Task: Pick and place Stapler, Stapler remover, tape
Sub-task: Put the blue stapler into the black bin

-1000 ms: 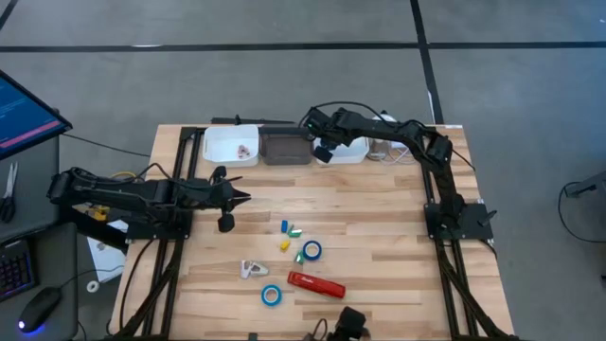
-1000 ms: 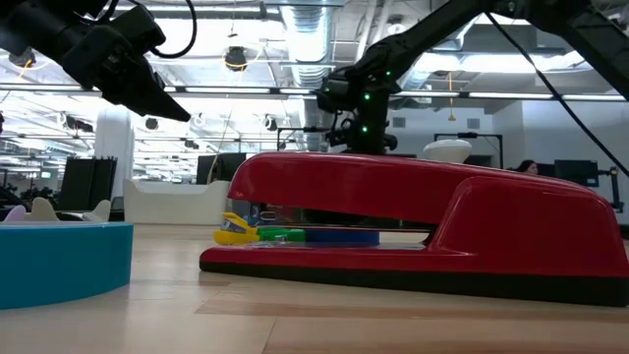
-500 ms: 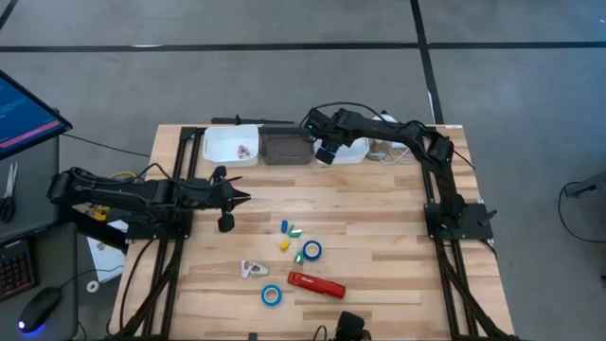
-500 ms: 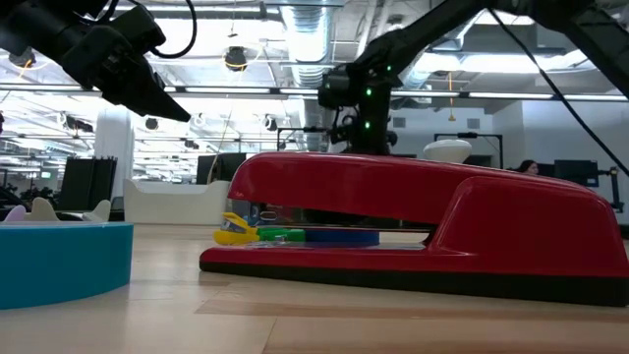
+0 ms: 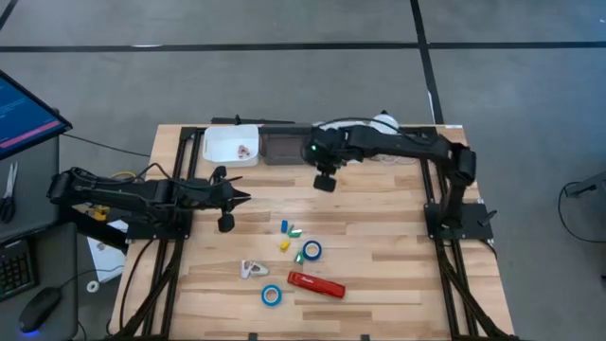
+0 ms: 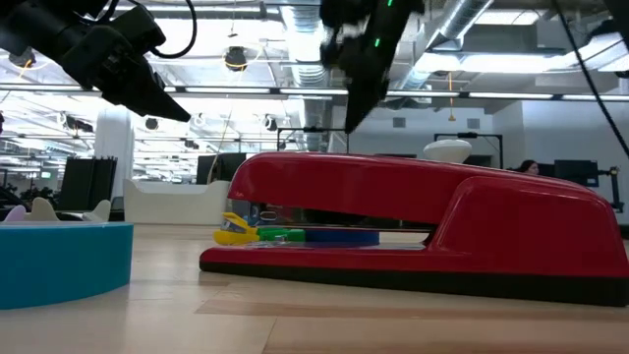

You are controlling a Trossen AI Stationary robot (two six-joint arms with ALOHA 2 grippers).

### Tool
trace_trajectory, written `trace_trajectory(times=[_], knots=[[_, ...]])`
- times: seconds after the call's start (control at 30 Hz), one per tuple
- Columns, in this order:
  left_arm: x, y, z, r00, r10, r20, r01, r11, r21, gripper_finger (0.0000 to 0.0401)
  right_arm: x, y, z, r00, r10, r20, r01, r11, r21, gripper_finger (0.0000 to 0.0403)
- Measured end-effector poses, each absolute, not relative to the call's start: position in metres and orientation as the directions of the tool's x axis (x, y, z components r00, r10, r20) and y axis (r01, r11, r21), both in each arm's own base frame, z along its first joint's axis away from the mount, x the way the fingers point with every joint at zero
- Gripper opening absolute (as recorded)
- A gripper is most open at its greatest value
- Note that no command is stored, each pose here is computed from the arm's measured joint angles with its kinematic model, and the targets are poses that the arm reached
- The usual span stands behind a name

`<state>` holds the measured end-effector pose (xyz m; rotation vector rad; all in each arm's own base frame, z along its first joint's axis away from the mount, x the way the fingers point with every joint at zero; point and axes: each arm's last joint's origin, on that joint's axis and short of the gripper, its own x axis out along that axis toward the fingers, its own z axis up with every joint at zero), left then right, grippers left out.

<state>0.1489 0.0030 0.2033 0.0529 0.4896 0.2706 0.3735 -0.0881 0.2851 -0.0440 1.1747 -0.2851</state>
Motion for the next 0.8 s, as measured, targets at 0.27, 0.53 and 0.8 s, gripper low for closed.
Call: trace_trajectory(times=[0.27,0.53,0.8], knots=[[0.149,0.003,0.204,0.853,0.258,-0.453,-0.241,0.966,0.095,0.003,0.356,-0.017,0.318,0.416,-0.378,-0.827,0.207,0.925,-0.318,0.0001],[0.151,0.002,0.206,0.868,0.252,-0.428,-0.299,0.953,-0.045,0.0026,0.316,0.022,0.318,0.452,-0.502,-0.737,0.327,0.862,-0.387,0.0],[0.154,0.001,0.214,0.868,0.303,-0.393,-0.405,0.89,-0.21,0.0001,0.272,0.02,0.272,0.448,-0.6,-0.663,0.484,0.786,-0.384,0.0]])
